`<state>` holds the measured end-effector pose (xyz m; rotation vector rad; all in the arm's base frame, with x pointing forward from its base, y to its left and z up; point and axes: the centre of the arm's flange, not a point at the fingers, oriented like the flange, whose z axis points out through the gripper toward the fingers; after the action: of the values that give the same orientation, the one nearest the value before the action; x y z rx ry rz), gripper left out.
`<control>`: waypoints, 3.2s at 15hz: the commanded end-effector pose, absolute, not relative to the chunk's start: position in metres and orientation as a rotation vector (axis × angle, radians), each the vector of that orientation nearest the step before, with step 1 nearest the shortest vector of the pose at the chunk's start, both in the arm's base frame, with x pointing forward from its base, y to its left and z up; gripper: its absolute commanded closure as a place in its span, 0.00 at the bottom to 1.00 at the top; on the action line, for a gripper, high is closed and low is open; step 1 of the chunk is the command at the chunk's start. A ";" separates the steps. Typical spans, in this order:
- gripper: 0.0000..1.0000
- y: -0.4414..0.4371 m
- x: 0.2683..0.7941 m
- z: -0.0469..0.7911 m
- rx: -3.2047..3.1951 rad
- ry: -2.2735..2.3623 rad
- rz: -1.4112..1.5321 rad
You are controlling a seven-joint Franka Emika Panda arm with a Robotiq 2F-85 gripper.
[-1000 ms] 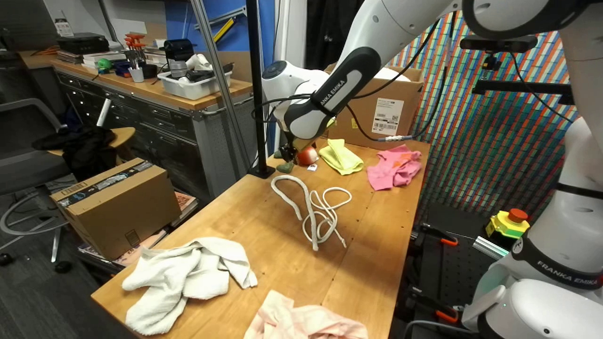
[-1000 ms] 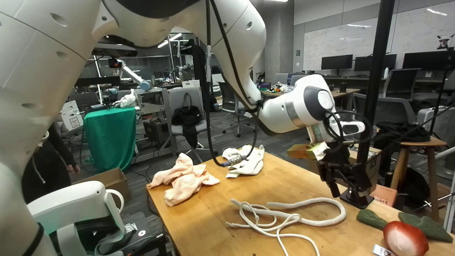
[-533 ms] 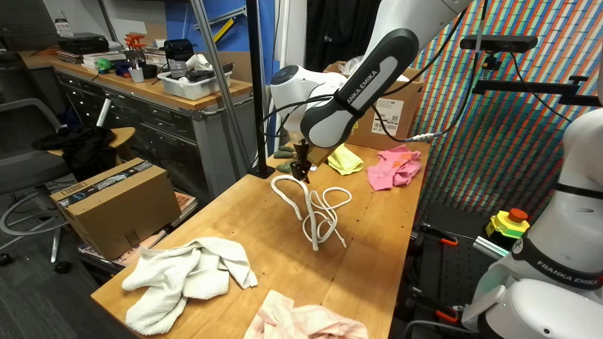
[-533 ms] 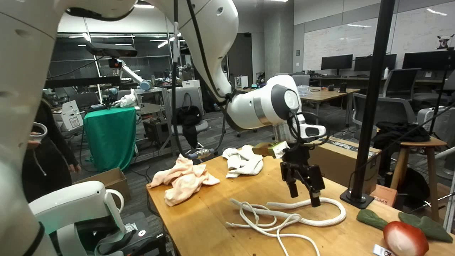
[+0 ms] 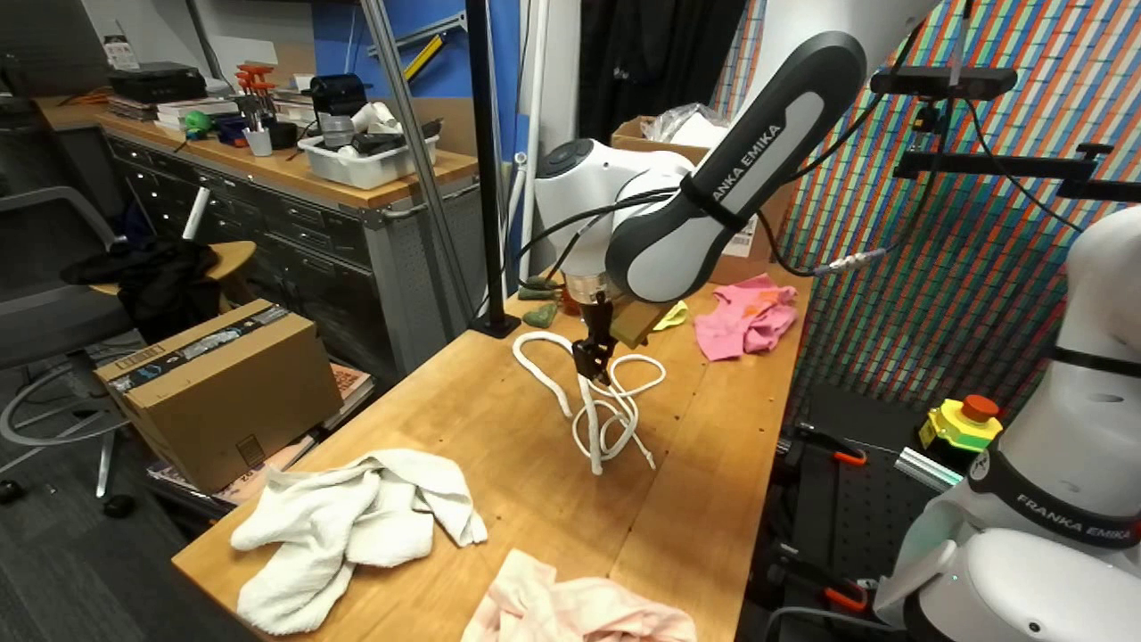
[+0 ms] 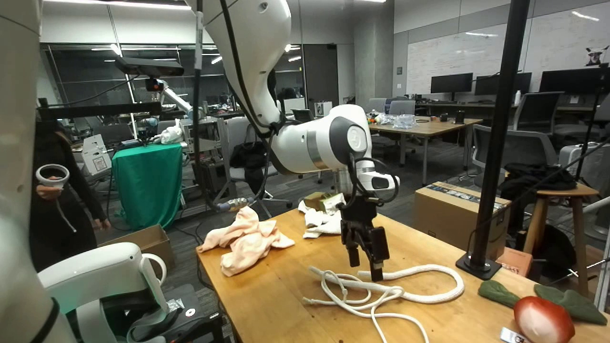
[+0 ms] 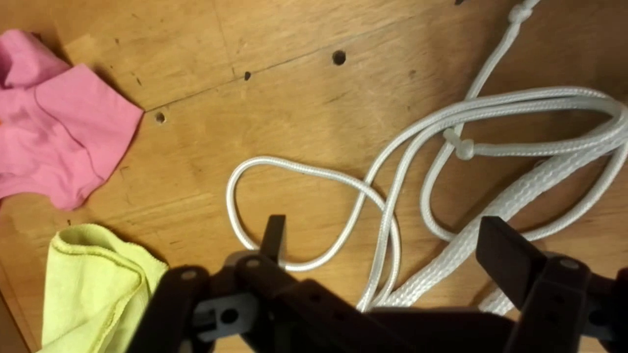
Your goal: Move the white towel to the left, move the yellow towel to the right, move the pink t-shirt to the right, move the peach t-shirt to the right, move the radish to the right, separate the two white ropes
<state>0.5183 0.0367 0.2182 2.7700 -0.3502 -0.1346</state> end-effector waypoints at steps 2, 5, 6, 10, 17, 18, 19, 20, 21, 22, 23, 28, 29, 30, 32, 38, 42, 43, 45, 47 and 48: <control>0.00 0.058 0.492 0.220 2.832 -0.355 -0.086; 0.00 0.072 0.485 0.213 2.865 -0.302 -0.063; 0.00 0.074 0.483 0.210 2.871 -0.292 -0.066; 0.00 0.077 0.478 0.200 2.900 -0.294 -0.071; 0.00 0.071 0.478 0.182 2.931 -0.313 -0.039; 0.00 0.070 0.479 0.179 2.936 -0.322 -0.037; 0.00 0.068 0.480 0.177 2.938 -0.331 -0.035; 0.00 0.067 0.480 0.174 2.944 -0.338 -0.040; 0.00 0.065 0.480 0.171 2.946 -0.347 -0.046; 0.00 0.063 0.480 0.168 2.947 -0.357 -0.053; 0.00 0.061 0.480 0.165 2.947 -0.366 -0.059; 0.00 0.051 0.477 0.151 2.945 -0.422 -0.093; 0.00 0.049 0.476 0.150 2.943 -0.431 -0.099; 0.00 0.046 0.476 0.148 2.940 -0.440 -0.100; 0.00 0.041 0.474 0.147 2.935 -0.462 -0.105; 0.00 0.020 0.468 0.145 2.908 -0.532 -0.113; 0.00 -0.001 0.462 0.139 2.892 -0.611 -0.143; 0.00 -0.007 0.459 0.137 2.890 -0.642 -0.156; 0.00 -0.015 0.452 0.132 2.890 -0.711 -0.181; 0.00 -0.023 0.440 0.126 2.891 -0.794 -0.207; 0.00 -0.025 0.436 0.121 2.889 -0.837 -0.221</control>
<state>0.4548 -0.0154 0.1331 2.8677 -0.7490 -0.2010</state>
